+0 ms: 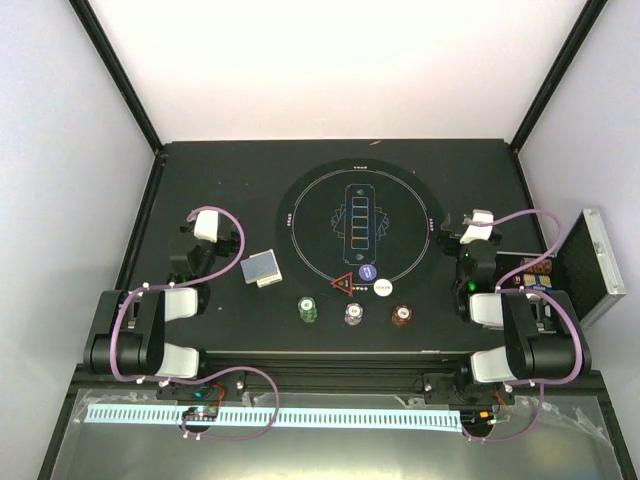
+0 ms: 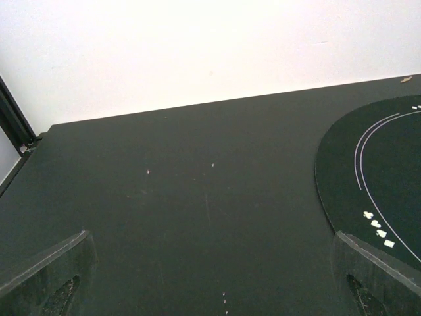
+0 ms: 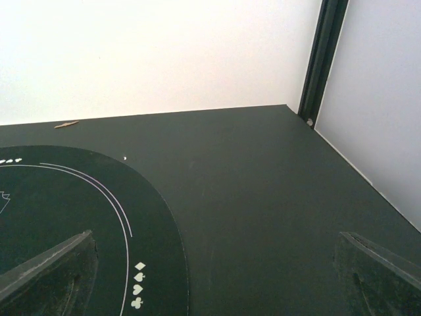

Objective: Distribute texas hold em gaming equipment

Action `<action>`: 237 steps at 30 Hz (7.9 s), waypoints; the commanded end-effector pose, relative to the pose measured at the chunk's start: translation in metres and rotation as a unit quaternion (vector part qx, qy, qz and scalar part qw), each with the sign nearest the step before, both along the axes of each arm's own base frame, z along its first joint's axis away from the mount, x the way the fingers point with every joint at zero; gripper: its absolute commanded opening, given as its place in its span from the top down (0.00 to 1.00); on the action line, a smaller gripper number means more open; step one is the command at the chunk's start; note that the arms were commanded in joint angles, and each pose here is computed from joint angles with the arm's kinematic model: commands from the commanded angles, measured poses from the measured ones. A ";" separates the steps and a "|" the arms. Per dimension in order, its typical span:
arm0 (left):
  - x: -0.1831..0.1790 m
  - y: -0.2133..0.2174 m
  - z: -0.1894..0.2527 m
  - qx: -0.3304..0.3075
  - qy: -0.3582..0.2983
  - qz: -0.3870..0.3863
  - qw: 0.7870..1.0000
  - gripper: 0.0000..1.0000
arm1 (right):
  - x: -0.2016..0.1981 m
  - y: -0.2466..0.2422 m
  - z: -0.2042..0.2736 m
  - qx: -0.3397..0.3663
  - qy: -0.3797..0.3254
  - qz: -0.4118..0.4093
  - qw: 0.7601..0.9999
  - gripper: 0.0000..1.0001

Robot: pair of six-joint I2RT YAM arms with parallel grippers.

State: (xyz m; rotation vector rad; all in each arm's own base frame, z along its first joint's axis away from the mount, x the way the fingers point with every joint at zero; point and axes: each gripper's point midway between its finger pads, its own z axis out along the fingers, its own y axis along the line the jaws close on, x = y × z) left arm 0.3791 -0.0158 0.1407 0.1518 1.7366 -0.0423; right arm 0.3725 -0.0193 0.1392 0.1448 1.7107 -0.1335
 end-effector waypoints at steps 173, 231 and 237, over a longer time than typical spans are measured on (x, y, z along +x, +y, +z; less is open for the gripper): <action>-0.059 -0.007 0.153 -0.097 0.245 -0.149 0.953 0.01 | -0.095 0.233 -0.099 -0.042 0.526 0.200 0.825 0.41; -0.046 -0.007 0.141 -0.109 0.266 -0.159 0.944 0.01 | 0.152 0.229 -0.142 0.014 0.513 0.108 0.852 0.70; -0.047 -0.006 0.138 -0.107 0.271 -0.158 0.943 0.01 | 0.180 0.229 -0.138 0.020 0.491 0.108 0.864 0.70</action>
